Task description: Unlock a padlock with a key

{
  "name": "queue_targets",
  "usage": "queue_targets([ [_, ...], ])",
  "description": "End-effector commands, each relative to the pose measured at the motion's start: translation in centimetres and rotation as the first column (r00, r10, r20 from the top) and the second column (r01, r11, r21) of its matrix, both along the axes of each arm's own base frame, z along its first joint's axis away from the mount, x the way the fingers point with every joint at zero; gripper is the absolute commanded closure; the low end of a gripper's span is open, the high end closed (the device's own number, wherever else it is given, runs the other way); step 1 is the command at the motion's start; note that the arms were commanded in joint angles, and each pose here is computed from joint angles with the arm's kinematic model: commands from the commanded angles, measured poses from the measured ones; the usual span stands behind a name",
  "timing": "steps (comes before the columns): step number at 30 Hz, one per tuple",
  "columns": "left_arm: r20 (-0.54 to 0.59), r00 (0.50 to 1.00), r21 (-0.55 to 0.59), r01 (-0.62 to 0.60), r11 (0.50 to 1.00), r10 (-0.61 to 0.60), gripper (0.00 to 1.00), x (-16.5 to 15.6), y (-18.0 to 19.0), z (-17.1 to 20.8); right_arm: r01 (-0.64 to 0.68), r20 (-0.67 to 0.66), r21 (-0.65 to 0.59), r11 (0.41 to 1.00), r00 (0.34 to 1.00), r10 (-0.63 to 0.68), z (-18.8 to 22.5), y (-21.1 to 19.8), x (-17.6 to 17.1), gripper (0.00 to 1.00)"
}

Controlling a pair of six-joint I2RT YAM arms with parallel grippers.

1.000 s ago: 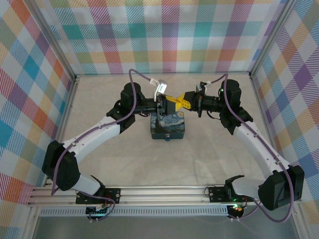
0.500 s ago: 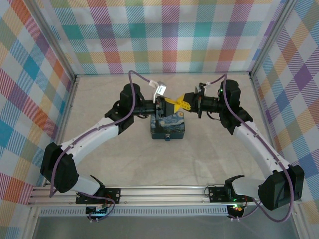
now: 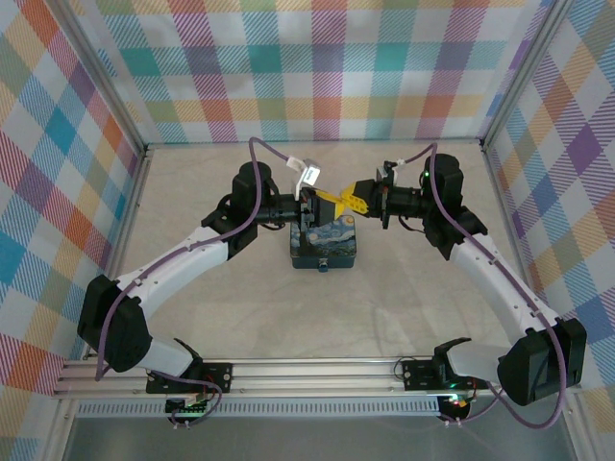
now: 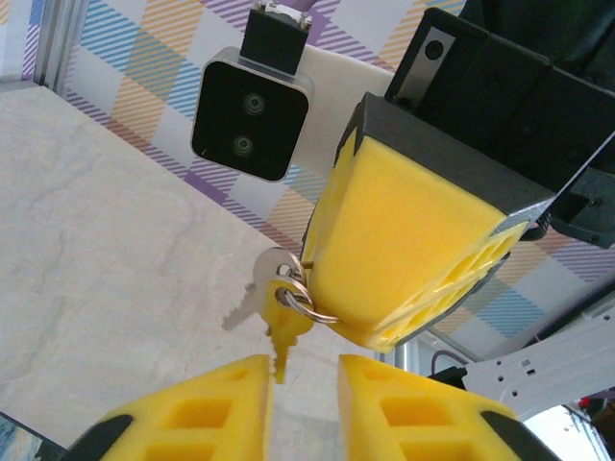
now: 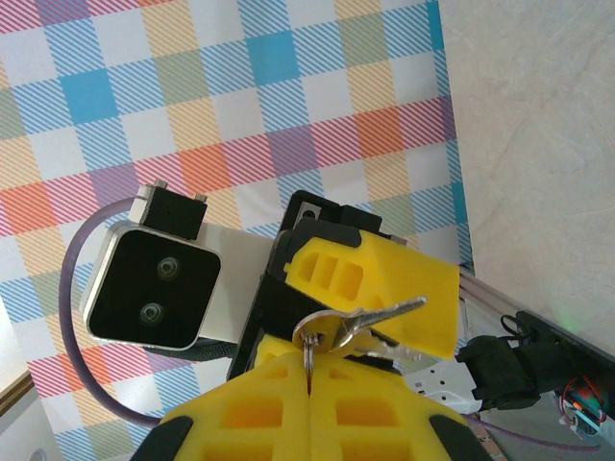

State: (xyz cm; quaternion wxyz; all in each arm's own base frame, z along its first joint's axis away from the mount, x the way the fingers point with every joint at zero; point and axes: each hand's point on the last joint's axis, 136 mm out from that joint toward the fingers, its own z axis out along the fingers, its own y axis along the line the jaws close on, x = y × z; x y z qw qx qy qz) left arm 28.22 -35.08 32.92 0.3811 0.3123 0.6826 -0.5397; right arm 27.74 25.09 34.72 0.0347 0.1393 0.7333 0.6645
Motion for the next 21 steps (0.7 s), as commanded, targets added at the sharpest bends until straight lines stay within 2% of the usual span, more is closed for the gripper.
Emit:
queue_targets([
  [1,0.031,0.999,-0.005,-0.016,1.000,0.016,0.84,0.2,0.5,0.6,-0.029,0.041,0.001,1.000,0.999,0.029,0.7,0.2,-0.7,1.00],
  [3,0.034,0.999,-0.001,-0.016,1.000,0.016,0.92,0.2,0.5,0.5,-0.029,0.042,0.000,1.000,0.999,0.029,0.7,0.2,-0.7,1.00],
  [6,0.034,0.999,0.008,-0.017,1.000,0.017,0.99,0.1,0.7,0.3,-0.031,0.044,-0.003,1.000,0.999,0.031,0.7,0.2,-0.7,1.00],
  [16,0.032,0.997,0.030,-0.065,0.997,0.064,1.00,1.0,0.8,0.1,-0.033,0.041,-0.003,0.999,0.999,0.033,0.4,0.2,-0.7,0.99],
  [19,0.028,0.996,0.048,-0.088,0.995,0.086,1.00,1.4,1.0,-0.1,-0.037,0.053,-0.006,0.999,0.998,0.037,0.6,0.1,-0.8,0.91],
  [21,0.017,0.995,0.070,-0.098,0.993,0.097,1.00,1.5,1.2,-0.6,-0.032,0.063,-0.024,0.999,0.997,0.034,0.5,-0.2,-0.8,0.78],
])
